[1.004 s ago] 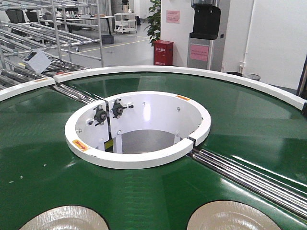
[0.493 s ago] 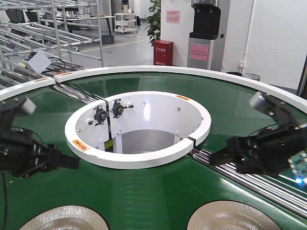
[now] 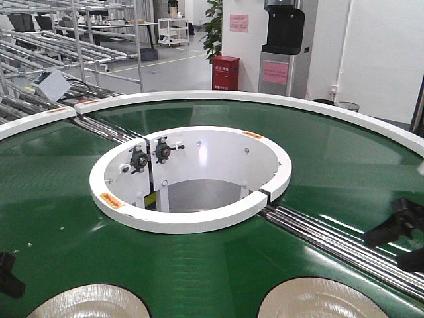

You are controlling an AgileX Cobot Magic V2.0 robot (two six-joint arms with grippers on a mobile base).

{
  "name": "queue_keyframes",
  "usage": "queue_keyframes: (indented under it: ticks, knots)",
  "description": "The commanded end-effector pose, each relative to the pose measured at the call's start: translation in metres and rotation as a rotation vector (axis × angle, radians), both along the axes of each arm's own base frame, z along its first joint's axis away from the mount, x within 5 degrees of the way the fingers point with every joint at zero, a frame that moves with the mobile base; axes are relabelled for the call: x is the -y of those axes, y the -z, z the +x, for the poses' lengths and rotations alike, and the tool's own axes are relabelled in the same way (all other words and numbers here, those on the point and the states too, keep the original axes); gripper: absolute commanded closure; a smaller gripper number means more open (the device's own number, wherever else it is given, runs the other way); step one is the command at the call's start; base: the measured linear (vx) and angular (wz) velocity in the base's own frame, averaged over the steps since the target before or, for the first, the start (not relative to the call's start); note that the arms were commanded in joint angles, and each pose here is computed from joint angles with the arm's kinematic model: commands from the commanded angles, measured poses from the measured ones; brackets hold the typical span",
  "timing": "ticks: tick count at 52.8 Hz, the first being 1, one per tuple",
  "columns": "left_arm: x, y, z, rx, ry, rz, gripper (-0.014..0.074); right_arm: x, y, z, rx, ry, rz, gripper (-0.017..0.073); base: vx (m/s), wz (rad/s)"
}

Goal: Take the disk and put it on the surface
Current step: 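Lower both grippers toward the two cream plates on the conveyor, then close both grippers on the rims of the two plates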

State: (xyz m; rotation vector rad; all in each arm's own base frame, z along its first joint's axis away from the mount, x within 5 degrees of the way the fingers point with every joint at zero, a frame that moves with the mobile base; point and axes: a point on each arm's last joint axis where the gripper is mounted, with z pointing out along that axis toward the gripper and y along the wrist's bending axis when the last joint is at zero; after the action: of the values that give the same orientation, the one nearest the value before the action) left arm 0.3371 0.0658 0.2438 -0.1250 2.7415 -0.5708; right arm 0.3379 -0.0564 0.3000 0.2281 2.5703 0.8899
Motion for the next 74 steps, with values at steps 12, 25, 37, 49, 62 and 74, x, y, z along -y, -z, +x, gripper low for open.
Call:
queue_keyframes:
  ticks: [12, 25, 37, 49, 62, 74]
  knots:
    - [-0.003, 0.033, 0.02, -0.023, 0.069, -0.037, 0.009, 0.011, -0.028, -0.002, 0.125, 0.072, 0.009, 0.0019, 0.0, 0.0]
    - [0.014, 0.054, 0.025, -0.042, 0.2, -0.229, 0.0113, 0.013, -0.029, 0.001, 0.156, 0.097, -0.013, 0.0019, 0.0, 0.0]
    - [0.043, 0.066, 0.026, -0.121, 0.306, -0.28, 0.0245, 0.014, -0.029, 0.001, 0.159, 0.097, -0.016, 0.0019, 0.0, 0.0]
    - [0.058, 0.047, 0.026, -0.07, 0.314, -0.308, 0.0604, 0.016, -0.025, -0.001, 0.138, 0.089, -0.063, 0.002, 0.0, 0.0]
    - [0.066, -0.01, 0.022, 0.157, 0.271, -0.394, 0.0604, 0.029, 0.001, 0.003, 0.015, 0.089, -0.186, 0.002, 0.0, 0.0]
    - [0.058, -0.064, 0.017, 0.386, 0.129, -0.556, 0.0603, 0.034, 0.041, 0.021, -0.071, 0.07, -0.127, 0.002, 0.0, 0.0]
